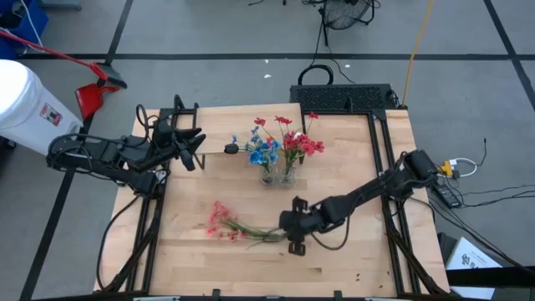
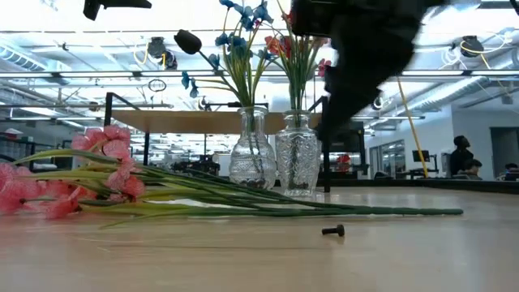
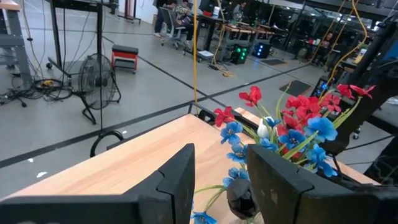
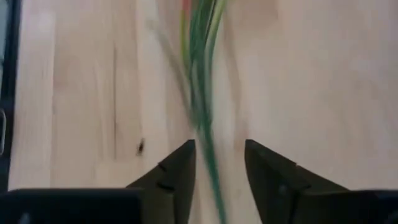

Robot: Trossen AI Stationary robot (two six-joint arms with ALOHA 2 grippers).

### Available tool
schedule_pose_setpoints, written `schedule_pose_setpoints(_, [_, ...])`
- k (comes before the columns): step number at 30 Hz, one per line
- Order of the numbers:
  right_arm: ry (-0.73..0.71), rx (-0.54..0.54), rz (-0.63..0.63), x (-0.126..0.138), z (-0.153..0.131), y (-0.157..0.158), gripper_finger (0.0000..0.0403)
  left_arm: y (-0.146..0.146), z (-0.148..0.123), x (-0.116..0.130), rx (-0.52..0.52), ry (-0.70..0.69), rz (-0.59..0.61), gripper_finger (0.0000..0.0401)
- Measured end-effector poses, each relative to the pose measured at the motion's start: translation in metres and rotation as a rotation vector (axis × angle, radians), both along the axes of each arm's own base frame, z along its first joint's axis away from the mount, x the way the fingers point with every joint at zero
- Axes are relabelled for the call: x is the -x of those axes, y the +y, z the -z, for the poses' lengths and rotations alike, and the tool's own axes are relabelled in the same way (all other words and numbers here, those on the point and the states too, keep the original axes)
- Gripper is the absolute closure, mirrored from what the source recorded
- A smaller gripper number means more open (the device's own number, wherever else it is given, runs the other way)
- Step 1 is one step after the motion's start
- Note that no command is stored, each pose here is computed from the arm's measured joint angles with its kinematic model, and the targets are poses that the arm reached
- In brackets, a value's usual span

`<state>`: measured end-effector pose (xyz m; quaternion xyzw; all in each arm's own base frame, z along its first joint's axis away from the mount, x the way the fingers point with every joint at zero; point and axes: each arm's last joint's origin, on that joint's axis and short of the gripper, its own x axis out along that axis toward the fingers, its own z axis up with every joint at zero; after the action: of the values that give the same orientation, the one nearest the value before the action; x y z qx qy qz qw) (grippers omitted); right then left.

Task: Pick and place flowers into a vace then onto a shelf
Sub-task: Put the pink flowers into the left transparent vase

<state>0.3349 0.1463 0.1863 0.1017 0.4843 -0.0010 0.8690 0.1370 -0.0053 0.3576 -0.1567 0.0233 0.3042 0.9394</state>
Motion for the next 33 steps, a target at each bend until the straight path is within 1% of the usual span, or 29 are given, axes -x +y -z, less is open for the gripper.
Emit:
schedule_pose_setpoints(5, [-0.091,-0.004,0.010,-0.017,-0.002,-0.018,0.0235,0.000,0.000,0.000,0.002,-0.001,0.000,0.0254])
schedule_pose_setpoints(10, [-0.157,-0.062,-0.039,-0.034,0.002,-0.032,0.0215,0.000,0.000,0.000,0.002,-0.001,0.000,0.0254])
schedule_pose_setpoints(15, [-0.135,-0.084,-0.104,-0.040,0.016,-0.033,0.0209,0.000,0.000,0.000,0.002,0.000,0.000,0.0254])
schedule_pose_setpoints(18, [-0.142,-0.128,-0.162,-0.043,0.022,-0.029,0.0209,0.000,0.001,0.000,0.001,0.007,-0.001,0.0254])
schedule_pose_setpoints(24, [-0.176,-0.137,-0.194,-0.047,0.028,-0.022,0.0210,0.000,0.002,0.000,0.001,0.015,-0.002,0.0254])
schedule_pose_setpoints(26, [-0.165,-0.139,-0.198,-0.049,0.035,-0.020,0.0210,0.000,0.002,0.000,0.010,0.017,-0.004,0.0254])
schedule_pose_setpoints(29, [-0.093,-0.179,-0.241,-0.048,0.051,-0.020,0.0210,0.000,0.004,0.001,0.012,0.027,-0.011,0.0254])
schedule_pose_setpoints(33, [-0.073,-0.216,-0.246,-0.051,0.062,-0.019,0.0211,0.001,0.005,0.000,0.019,0.033,-0.030,0.0254])
